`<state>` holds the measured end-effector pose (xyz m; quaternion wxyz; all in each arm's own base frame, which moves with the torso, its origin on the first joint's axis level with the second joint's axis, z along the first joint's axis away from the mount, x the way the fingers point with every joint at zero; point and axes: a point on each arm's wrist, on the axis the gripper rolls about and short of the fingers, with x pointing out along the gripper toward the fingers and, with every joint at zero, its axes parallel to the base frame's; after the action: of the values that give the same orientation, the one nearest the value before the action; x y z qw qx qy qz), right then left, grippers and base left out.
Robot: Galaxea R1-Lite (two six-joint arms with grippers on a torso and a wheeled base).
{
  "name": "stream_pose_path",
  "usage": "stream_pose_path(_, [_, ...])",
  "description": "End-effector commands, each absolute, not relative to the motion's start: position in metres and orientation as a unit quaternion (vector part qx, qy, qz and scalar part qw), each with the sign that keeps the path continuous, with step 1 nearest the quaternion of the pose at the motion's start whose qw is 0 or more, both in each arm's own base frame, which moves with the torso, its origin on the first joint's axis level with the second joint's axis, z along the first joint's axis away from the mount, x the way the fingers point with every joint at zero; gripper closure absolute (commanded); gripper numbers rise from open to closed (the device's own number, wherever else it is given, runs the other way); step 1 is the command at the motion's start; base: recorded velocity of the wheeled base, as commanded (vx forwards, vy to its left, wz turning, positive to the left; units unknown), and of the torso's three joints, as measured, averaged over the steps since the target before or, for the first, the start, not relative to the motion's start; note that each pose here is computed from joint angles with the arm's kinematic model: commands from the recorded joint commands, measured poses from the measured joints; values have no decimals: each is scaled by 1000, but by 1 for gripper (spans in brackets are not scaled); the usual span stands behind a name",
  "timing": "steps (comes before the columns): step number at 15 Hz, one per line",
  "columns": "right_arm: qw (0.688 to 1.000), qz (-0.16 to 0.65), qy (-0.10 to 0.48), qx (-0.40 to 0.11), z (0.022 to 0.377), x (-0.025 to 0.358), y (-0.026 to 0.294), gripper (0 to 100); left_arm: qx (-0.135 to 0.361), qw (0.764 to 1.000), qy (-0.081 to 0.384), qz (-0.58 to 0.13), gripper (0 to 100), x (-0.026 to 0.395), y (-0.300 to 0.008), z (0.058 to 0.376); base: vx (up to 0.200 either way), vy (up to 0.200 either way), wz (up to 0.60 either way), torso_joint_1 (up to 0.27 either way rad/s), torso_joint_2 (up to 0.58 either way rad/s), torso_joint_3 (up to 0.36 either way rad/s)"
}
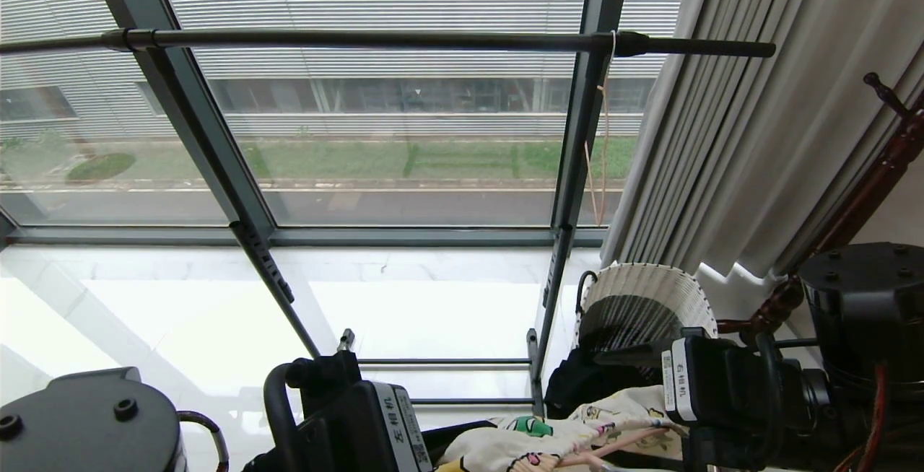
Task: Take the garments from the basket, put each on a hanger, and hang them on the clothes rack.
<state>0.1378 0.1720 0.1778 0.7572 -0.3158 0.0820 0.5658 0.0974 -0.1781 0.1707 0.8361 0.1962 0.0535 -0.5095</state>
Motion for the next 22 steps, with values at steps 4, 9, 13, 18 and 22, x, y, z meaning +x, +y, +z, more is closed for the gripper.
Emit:
stream_pose_path(4, [760, 562, 82, -315, 178, 139, 172, 100, 205, 834, 52, -510, 100, 98, -180, 169, 0, 0, 0, 0, 0, 0])
stream_pose_path(9, [764, 557, 82, -315, 178, 140, 171, 100, 209, 839, 52, -499, 0, 99, -180, 169, 0, 0, 0, 0, 0, 0])
stream_pose_path(13, [789, 518, 79, -321, 182, 147, 167, 100, 200, 868, 47, -451, 0, 117, -172, 178, 0, 0, 0, 0, 0, 0])
stream_pose_path(18, [842, 431, 81, -314, 185, 166, 156, 100, 179, 901, 28, -395, 0, 138, -159, 188, 0, 0, 0, 0, 0, 0])
stream_pose_path(22, [884, 369, 119, -259, 186, 170, 154, 100, 154, 913, 3, -378, 0, 143, -155, 195, 0, 0, 0, 0, 0, 0])
